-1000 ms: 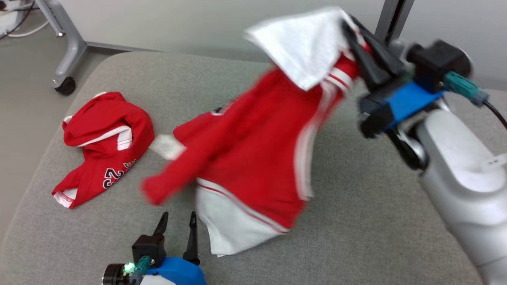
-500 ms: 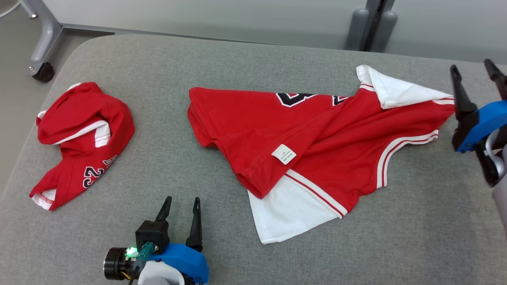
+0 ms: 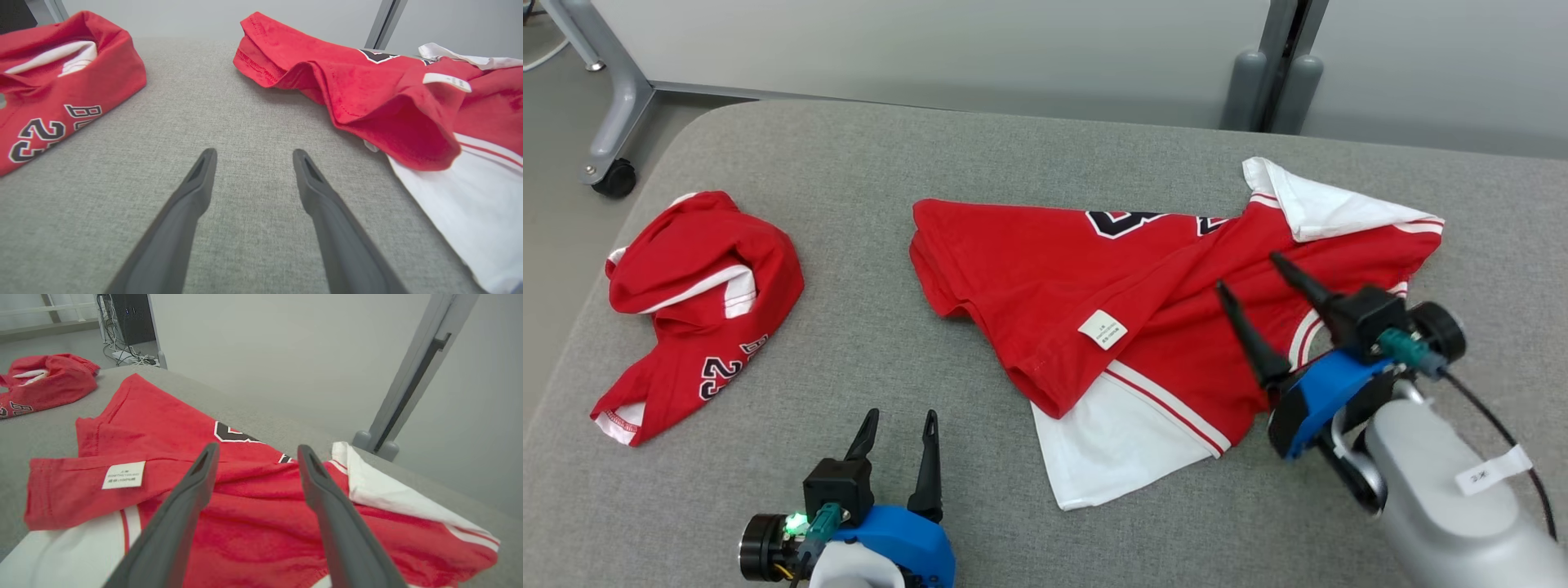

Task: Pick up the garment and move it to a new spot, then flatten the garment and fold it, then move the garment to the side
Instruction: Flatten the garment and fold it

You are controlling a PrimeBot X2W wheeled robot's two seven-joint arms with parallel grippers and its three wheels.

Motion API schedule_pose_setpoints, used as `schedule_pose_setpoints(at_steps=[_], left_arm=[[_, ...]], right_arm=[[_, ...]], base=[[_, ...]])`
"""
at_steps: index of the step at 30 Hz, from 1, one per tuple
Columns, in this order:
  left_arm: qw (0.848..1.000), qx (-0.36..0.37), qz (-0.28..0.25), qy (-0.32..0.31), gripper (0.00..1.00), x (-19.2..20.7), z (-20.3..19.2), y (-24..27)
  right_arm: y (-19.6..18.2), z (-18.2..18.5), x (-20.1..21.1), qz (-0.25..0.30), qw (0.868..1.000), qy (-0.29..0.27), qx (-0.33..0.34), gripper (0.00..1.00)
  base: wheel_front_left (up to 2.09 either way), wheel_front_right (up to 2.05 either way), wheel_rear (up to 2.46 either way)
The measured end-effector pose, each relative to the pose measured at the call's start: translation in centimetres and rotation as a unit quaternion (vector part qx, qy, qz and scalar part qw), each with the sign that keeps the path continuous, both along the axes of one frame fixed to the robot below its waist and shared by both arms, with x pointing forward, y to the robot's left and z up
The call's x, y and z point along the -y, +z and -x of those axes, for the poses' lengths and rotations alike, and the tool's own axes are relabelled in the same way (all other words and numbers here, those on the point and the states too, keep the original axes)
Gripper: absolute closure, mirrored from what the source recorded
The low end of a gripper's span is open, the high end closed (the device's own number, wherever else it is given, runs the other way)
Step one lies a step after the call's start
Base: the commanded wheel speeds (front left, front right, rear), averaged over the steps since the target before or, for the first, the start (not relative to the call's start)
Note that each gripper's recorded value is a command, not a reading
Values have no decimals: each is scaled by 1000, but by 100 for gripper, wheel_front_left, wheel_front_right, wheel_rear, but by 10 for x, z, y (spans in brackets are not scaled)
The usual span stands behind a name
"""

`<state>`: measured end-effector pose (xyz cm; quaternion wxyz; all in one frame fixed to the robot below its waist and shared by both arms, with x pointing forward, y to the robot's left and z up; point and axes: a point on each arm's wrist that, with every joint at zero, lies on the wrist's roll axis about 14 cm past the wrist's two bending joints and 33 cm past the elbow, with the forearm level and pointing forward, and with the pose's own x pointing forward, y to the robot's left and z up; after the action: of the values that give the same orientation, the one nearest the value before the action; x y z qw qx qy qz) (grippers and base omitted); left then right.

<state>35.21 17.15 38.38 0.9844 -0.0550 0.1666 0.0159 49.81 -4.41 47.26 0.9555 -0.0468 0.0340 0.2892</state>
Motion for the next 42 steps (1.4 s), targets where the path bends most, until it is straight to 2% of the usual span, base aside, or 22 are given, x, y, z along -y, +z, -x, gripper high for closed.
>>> schedule_pose_setpoints(at_steps=[4, 9, 18, 19, 20, 21, 28, 34, 40, 41, 42], left_arm=[[1000, 3, 3, 4, 0, -1, 0, 2], [1000, 2, 7, 6, 0, -1, 1, 1], [1000, 3, 9, 9, 0, 0, 0, 2], [1000, 3, 9, 8, 0, 0, 0, 2], [1000, 3, 9, 8, 0, 0, 0, 2], [1000, 3, 9, 8, 0, 1, -1, 2], [1000, 4, 12, 7, 0, 3, 1, 2], [1000, 20, 16, -9, 0, 12, -5, 11], [999, 33, 22, -36, 0, 28, -10, 18], [998, 35, 23, -40, 0, 31, -10, 20], [998, 37, 24, -45, 0, 34, -11, 21]], right_arm=[[-41, 47, -32, 12, 996, 71, -57, 0], [-87, 88, -36, 53, 985, 114, -120, 0], [-112, 91, -22, 95, 979, 112, -145, 0], [-112, 91, -22, 95, 979, 111, -145, 20], [-113, 92, -22, 96, 978, 111, -146, 77], [-113, 92, -22, 96, 978, 111, -147, 100], [-110, 87, 11, 91, 982, 65, -150, 100], [-110, 90, 77, 108, 982, -5, -153, 100], [-108, 99, 141, 137, 976, -70, -157, 100], [-108, 100, 152, 145, 974, -79, -158, 87], [-107, 101, 162, 147, 972, -91, -159, 67]], base=[[0, 0, 0], [0, 0, 0], [0, 0, 0], [0, 0, 0], [0, 0, 0], [0, 0, 0], [0, 0, 0], [0, 0, 0], [0, 0, 0], [0, 0, 0], [0, 0, 0]])
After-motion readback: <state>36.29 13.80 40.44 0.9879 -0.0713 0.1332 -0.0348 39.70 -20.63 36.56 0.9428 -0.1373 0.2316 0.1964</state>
